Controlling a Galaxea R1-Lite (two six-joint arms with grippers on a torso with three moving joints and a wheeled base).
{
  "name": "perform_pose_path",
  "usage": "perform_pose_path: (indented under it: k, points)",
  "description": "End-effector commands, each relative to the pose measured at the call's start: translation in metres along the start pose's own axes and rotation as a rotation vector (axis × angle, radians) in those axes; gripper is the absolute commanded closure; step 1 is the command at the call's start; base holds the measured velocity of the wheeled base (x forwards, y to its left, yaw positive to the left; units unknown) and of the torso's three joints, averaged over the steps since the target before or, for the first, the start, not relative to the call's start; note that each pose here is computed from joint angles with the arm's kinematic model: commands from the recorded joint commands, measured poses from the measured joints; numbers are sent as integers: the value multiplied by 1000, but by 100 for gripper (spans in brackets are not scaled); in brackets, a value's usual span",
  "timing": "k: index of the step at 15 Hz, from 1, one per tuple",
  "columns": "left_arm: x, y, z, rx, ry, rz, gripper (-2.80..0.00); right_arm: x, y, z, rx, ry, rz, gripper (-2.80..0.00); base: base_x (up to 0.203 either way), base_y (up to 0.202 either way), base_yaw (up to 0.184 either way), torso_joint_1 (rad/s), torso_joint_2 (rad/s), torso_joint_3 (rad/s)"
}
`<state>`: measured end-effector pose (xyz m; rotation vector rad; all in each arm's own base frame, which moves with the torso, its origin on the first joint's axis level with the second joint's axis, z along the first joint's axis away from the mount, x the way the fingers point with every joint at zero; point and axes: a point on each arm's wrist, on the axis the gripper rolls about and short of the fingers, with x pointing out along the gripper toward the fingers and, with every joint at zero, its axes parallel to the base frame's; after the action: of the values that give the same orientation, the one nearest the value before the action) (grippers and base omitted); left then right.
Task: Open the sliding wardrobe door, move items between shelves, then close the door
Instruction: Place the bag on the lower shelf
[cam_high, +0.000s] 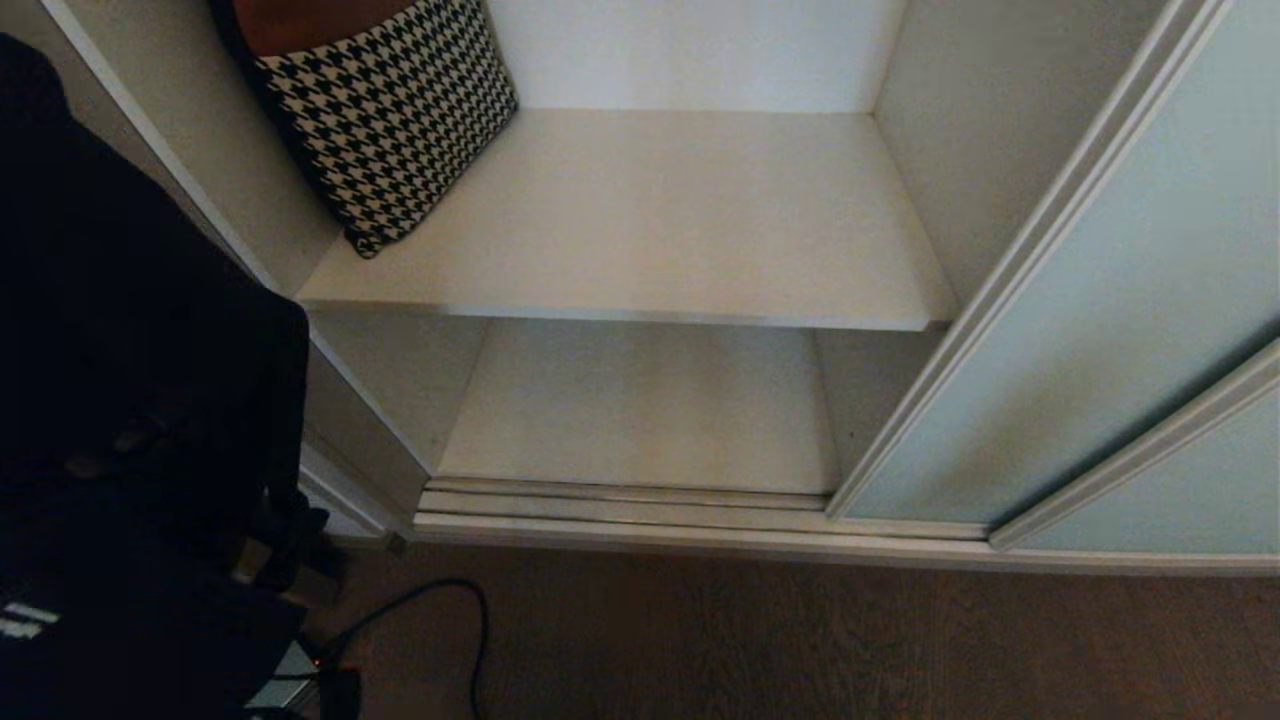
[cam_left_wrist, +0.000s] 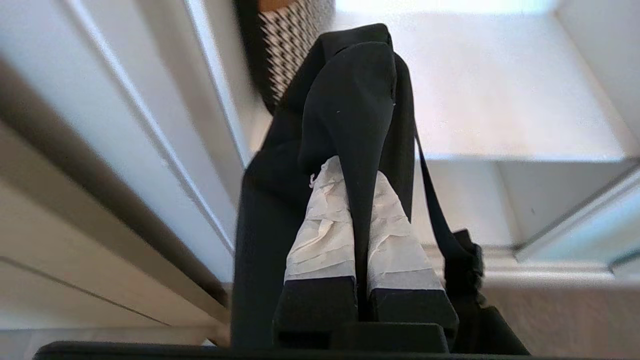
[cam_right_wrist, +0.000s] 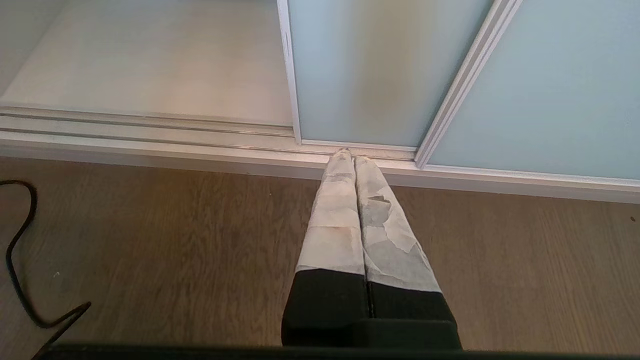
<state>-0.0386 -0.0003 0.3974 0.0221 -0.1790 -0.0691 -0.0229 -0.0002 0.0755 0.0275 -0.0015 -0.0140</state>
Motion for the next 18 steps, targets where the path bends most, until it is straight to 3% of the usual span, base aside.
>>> perform_pose_path:
  k: [1, 5, 9, 18]
  points:
    - [-22, -4, -3, 13, -35, 33, 0, 0, 0, 0, 0, -2, 0, 0, 0, 0, 0, 0, 0, 0]
    - [-49, -12, -20, 18, 35, 17, 0, 0, 0, 0, 0, -2, 0, 0, 0, 0, 0, 0, 0, 0]
    - [-50, -17, -27, 3, 88, 35, 0, 0, 0, 0, 0, -1, 0, 0, 0, 0, 0, 0, 0, 0]
    - [-59, -18, -43, 19, 110, 30, 0, 0, 0, 0, 0, 0, 0, 0, 0, 0, 0, 0, 0, 0]
